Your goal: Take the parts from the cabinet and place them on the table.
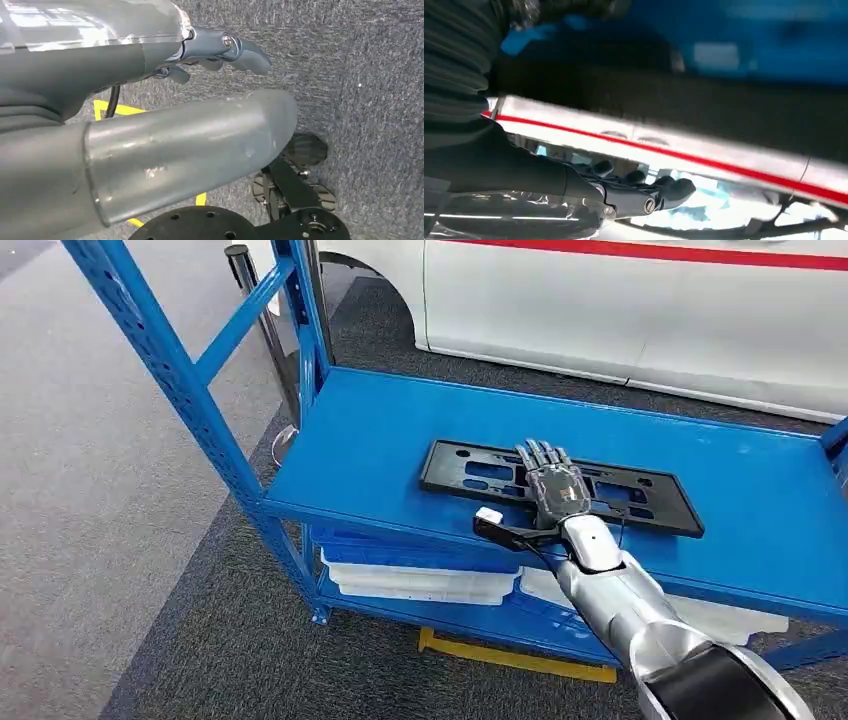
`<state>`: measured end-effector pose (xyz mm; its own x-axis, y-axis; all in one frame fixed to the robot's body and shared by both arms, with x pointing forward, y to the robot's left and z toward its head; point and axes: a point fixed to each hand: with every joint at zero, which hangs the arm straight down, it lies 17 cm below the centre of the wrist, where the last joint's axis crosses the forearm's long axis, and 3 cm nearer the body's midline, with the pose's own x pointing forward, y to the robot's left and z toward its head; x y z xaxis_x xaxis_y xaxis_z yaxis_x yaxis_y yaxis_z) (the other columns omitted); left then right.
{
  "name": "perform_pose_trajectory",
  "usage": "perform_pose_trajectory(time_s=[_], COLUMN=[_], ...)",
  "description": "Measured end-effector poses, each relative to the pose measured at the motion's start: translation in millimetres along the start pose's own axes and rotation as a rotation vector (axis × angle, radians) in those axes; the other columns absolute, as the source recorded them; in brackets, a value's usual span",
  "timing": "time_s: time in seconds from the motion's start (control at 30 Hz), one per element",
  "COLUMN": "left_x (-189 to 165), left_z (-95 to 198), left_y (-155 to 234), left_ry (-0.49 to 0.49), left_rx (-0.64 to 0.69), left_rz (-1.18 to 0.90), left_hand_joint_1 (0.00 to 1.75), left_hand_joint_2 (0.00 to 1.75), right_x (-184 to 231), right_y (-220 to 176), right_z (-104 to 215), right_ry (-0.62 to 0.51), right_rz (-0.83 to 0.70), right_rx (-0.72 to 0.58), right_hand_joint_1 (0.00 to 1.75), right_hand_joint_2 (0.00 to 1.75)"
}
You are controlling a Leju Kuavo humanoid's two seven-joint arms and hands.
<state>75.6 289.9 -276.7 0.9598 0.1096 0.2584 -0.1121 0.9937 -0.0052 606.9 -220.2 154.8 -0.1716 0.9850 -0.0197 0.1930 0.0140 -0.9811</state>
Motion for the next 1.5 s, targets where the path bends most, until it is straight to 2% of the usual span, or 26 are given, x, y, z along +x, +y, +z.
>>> perform_pose_trajectory(time_s=[0.1, 0.13, 0.17, 0.57, 0.6, 0.97, 1.1, 1.5], left_x=[0.0, 0.0, 0.0, -1.2, -0.8, -0.8, -6.1, -5.3], left_z=[-0.1, -0.1, -0.1, -0.2, -0.2, 0.0, -0.3, -0.1], left_y=[1.0, 1.2, 1.2, 2.2, 2.2, 1.5, 5.0, 4.5], left_ry=[0.0, 0.0, 0.0, 0.008, 0.005, 0.008, 0.04, 0.034], left_rx=[0.005, 0.006, 0.006, 0.009, 0.009, 0.002, 0.021, 0.014], left_rz=[0.007, 0.008, 0.008, 0.018, 0.016, 0.027, 0.039, 0.051], left_hand_joint_1=[0.0, 0.0, 0.0, 0.0, 0.0, 0.0, 0.0, 0.0], left_hand_joint_2=[0.0, 0.0, 0.0, 0.0, 1.75, 1.75, 1.75, 1.75], right_x=[-0.9, -1.5, -1.7, -6.6, -6.4, -9.3, -10.4, -2.3], right_y=[5.3, 6.8, 8.3, 17.0, 16.9, 15.8, 15.7, 1.2], right_z=[3.2, 4.3, 5.4, 11.1, 11.1, 10.7, 10.6, 14.8], right_ry=[0.003, 0.004, 0.004, 0.018, 0.017, 0.023, 0.027, -0.024], right_rz=[-0.002, -0.002, -0.002, -0.02, -0.022, -0.034, -0.037, 0.0], right_rx=[0.012, 0.014, 0.017, 0.036, 0.036, 0.032, 0.032, -0.071], right_hand_joint_1=[1.57, 1.71, 1.75, 1.73, 1.75, 1.75, 1.75, 1.75], right_hand_joint_2=[1.75, 1.75, 1.75, 1.75, 1.75, 1.75, 1.75, 1.75])
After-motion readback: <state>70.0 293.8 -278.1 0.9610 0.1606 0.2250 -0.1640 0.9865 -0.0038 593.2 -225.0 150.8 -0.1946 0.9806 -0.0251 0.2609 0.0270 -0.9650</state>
